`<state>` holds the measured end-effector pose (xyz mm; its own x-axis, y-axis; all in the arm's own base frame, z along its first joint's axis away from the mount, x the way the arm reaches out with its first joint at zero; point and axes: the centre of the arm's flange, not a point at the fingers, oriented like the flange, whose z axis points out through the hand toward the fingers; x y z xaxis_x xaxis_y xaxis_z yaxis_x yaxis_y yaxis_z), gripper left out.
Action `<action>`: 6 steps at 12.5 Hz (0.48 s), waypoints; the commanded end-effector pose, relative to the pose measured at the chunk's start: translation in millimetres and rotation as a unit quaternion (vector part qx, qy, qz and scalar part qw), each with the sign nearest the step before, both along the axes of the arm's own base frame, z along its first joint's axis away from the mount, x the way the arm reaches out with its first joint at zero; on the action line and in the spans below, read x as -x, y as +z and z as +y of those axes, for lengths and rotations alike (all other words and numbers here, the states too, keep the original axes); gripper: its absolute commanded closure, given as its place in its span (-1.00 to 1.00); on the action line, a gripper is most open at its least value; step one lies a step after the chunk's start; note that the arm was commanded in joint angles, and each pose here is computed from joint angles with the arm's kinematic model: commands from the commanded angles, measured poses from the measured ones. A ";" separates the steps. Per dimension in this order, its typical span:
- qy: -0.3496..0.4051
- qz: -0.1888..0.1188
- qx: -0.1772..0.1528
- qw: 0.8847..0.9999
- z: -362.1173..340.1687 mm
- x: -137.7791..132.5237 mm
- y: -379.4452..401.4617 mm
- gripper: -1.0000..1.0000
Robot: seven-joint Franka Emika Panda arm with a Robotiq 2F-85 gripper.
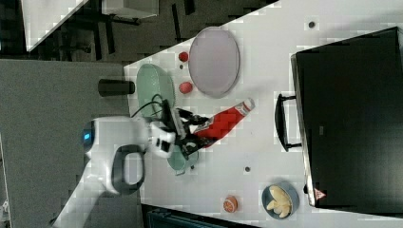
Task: Pick Ketchup from oven and place it on table.
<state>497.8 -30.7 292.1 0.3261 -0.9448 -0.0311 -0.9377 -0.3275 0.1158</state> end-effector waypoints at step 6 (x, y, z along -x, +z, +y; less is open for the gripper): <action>-0.045 -0.025 -0.002 0.999 0.2 -11.9 -82.4 -0.01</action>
